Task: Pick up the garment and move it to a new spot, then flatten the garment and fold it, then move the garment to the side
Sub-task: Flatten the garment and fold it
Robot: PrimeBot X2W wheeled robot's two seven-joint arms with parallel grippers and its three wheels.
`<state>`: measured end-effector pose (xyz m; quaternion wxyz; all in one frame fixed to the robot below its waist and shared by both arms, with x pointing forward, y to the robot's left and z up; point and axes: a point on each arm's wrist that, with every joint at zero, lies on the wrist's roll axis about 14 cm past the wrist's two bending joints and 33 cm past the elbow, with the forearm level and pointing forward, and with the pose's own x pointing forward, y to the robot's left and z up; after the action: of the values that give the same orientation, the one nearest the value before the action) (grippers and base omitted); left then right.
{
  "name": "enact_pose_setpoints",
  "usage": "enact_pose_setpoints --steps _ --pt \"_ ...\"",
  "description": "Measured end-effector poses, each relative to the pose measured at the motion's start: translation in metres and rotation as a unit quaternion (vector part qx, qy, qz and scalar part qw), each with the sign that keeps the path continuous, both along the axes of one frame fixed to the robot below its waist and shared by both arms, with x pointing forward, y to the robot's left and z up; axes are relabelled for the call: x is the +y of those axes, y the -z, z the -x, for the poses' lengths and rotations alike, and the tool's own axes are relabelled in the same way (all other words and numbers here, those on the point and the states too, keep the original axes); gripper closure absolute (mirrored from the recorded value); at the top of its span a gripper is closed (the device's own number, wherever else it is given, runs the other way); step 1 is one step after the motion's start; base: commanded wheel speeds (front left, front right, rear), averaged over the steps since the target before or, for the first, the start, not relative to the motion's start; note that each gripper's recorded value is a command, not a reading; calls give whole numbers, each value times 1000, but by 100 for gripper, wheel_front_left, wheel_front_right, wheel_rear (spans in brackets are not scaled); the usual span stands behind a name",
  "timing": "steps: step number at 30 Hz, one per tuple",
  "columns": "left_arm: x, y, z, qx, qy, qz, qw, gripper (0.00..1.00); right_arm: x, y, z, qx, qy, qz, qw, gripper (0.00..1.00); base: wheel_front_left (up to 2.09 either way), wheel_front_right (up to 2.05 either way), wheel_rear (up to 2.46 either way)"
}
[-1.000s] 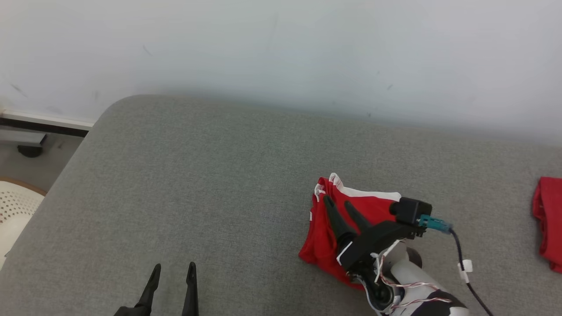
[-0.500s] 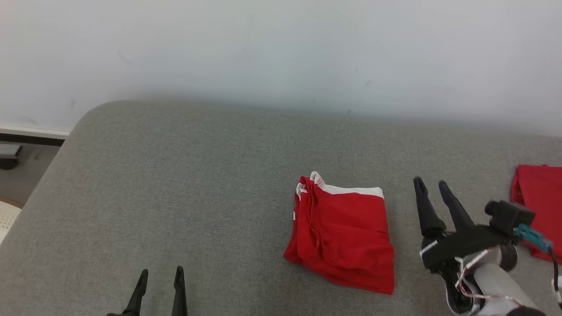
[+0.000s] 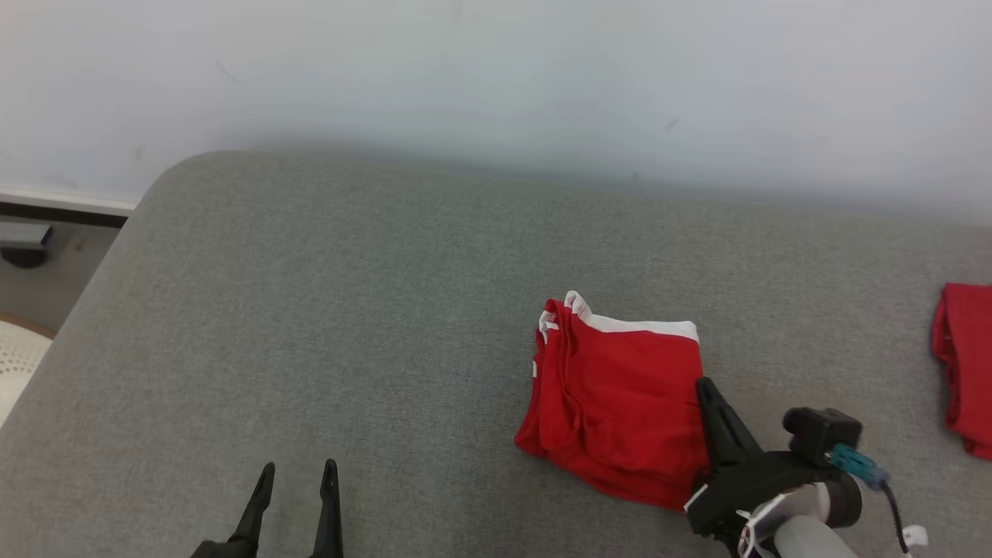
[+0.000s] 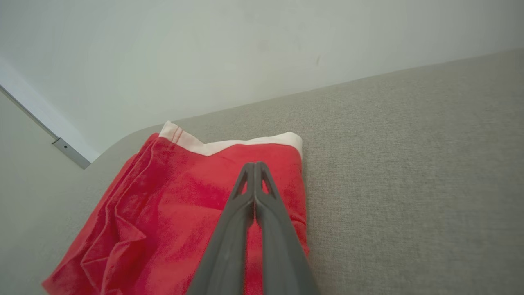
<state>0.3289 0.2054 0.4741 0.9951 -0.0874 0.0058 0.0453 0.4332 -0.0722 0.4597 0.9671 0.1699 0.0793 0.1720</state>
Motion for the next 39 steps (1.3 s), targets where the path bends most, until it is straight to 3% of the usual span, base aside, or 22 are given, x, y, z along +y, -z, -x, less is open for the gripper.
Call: enact_pose_setpoints --steps 4,11,23,31,39 --pt "4 -2 -2 -2 -5 -3 1000 0 20 12 -4 14 -28 24 999 100 0 0 0" --pt "12 -1 3 2 -18 -3 1000 0 63 25 0 37 -72 21 996 100 0 0 0" --pt "18 1 3 7 -30 -5 1000 0 125 37 40 61 -174 -1 983 100 0 0 0" --pt "16 -1 2 4 -28 -5 1000 0 133 21 41 46 -181 -22 982 100 0 0 0" --pt "14 -2 5 0 -24 -6 1000 0 103 -26 22 -27 -121 -53 991 100 0 0 0"
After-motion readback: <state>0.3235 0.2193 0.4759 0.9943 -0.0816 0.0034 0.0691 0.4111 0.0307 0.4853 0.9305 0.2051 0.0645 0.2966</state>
